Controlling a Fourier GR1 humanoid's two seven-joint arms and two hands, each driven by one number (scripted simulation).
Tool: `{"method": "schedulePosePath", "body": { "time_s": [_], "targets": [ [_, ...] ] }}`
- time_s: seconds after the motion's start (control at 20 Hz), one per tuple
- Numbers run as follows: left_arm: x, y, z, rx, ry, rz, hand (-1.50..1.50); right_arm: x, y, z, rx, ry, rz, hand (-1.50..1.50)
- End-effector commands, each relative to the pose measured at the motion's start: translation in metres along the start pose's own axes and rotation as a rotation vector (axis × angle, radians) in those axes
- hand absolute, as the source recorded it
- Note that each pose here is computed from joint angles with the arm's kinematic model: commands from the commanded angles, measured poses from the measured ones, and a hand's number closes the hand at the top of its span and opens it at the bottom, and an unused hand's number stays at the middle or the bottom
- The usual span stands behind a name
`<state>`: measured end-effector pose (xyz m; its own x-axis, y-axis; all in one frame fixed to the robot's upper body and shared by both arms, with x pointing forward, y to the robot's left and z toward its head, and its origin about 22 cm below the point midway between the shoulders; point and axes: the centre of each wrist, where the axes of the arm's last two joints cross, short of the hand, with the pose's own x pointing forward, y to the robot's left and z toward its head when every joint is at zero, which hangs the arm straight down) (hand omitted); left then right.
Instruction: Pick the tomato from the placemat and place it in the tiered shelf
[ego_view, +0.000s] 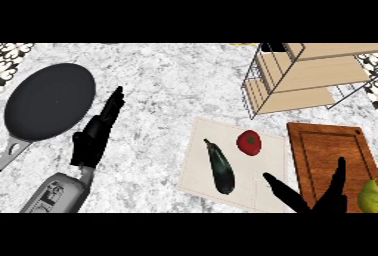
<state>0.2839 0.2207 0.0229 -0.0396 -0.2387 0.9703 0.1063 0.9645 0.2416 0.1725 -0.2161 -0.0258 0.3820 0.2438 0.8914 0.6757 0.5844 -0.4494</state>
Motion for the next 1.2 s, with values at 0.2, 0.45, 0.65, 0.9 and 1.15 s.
{"method": "schedulePosePath", "body": {
  "time_s": [0.2,0.45,0.65,0.9,1.15],
  "targets": [
    [0.005,-0.002,-0.008,-0.009,-0.009,-0.008,0.0,0.024,-0.004,-0.016,0.165,0.135,0.354,-1.5],
    [0.001,-0.014,0.0,-0.028,0.013,-0.004,0.0,0.088,0.015,-0.005,0.172,0.204,0.438,-1.5],
    [-0.007,-0.002,0.002,-0.005,0.015,0.015,0.0,0.14,0.027,0.018,0.161,0.202,0.454,-1.5],
    [-0.018,0.002,0.015,0.0,0.022,0.008,0.0,0.154,0.046,0.026,0.145,0.203,0.517,-1.5],
    [-0.006,0.004,-0.001,0.008,0.015,0.011,0.0,0.174,0.051,0.016,0.125,0.182,0.51,-1.5]
  ]
}}
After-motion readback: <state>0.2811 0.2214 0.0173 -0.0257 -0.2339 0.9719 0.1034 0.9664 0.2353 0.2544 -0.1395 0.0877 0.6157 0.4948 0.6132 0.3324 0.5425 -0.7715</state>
